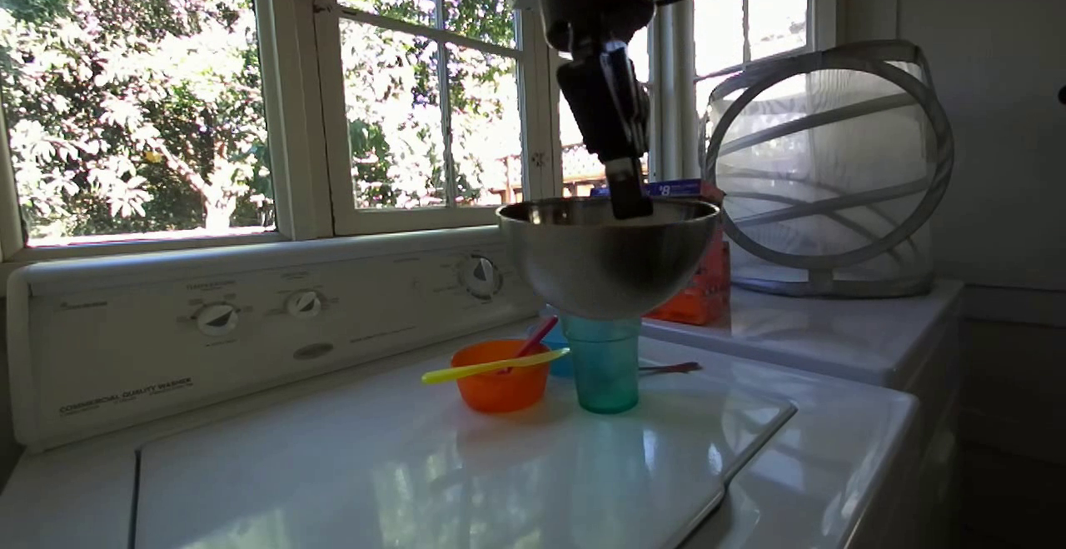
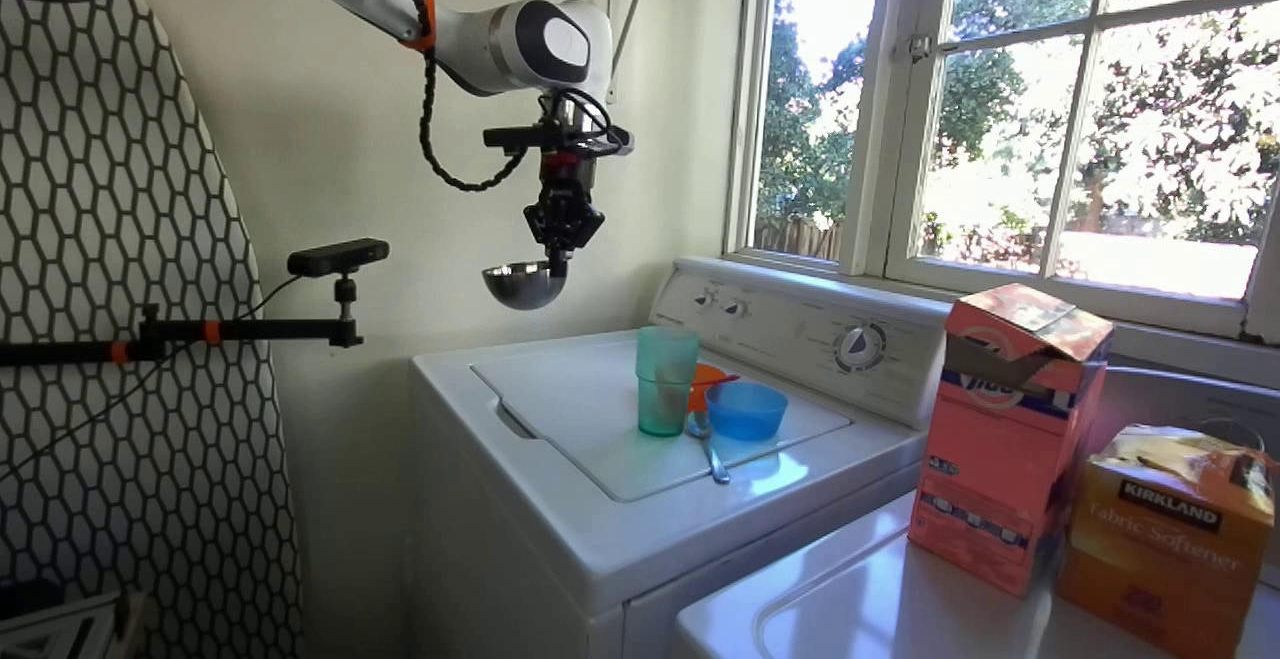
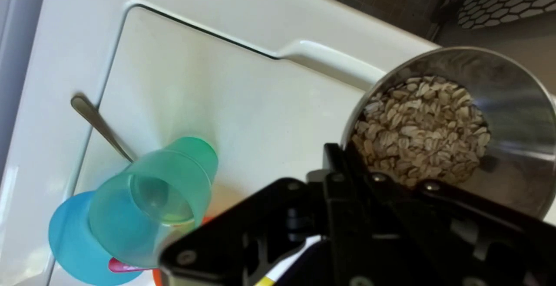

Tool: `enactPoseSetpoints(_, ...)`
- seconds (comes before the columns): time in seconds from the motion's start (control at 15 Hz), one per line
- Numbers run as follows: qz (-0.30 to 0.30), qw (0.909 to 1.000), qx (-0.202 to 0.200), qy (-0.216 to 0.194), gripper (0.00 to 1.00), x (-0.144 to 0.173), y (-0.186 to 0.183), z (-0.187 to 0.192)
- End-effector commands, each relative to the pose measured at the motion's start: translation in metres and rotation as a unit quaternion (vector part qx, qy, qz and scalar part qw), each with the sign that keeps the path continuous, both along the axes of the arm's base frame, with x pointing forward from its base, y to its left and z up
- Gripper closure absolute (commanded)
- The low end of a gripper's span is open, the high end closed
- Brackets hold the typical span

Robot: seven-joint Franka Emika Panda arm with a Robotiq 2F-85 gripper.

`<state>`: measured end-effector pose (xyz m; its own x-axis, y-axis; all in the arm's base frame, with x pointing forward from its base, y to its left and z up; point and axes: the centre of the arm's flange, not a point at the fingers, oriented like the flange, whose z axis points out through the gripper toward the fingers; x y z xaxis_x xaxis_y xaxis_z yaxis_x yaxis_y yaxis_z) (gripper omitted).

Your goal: Move both the silver bowl and the green cup to the left

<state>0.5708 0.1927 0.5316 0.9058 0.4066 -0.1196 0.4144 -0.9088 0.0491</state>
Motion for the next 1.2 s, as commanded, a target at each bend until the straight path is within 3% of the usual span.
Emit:
enactPoseSetpoints(0.0, -0.008, 0.9999, 0.002, 0.012, 0.99, 0.057, 0.032, 0.028)
enactPoseSetpoints(0.33, 0.013, 0.9998, 0.011, 0.005, 0.99, 0.096, 0.05, 0.044)
enactPoseSetpoints(0.4, 0.021, 0.9995, 0.021, 0.006, 0.99, 0.097, 0.051, 0.046)
enactPoseSetpoints(0.47, 0.007, 0.9997, 0.022, -0.004, 0.97, 0.053, 0.031, 0.022)
enactPoseSetpoints(0.87, 0.014, 0.9996, 0.023, 0.002, 0.99, 0.071, 0.041, 0.019)
enactPoseSetpoints(1.13, 0.051, 0.9978, 0.037, 0.019, 0.99, 0.097, 0.077, -0.006)
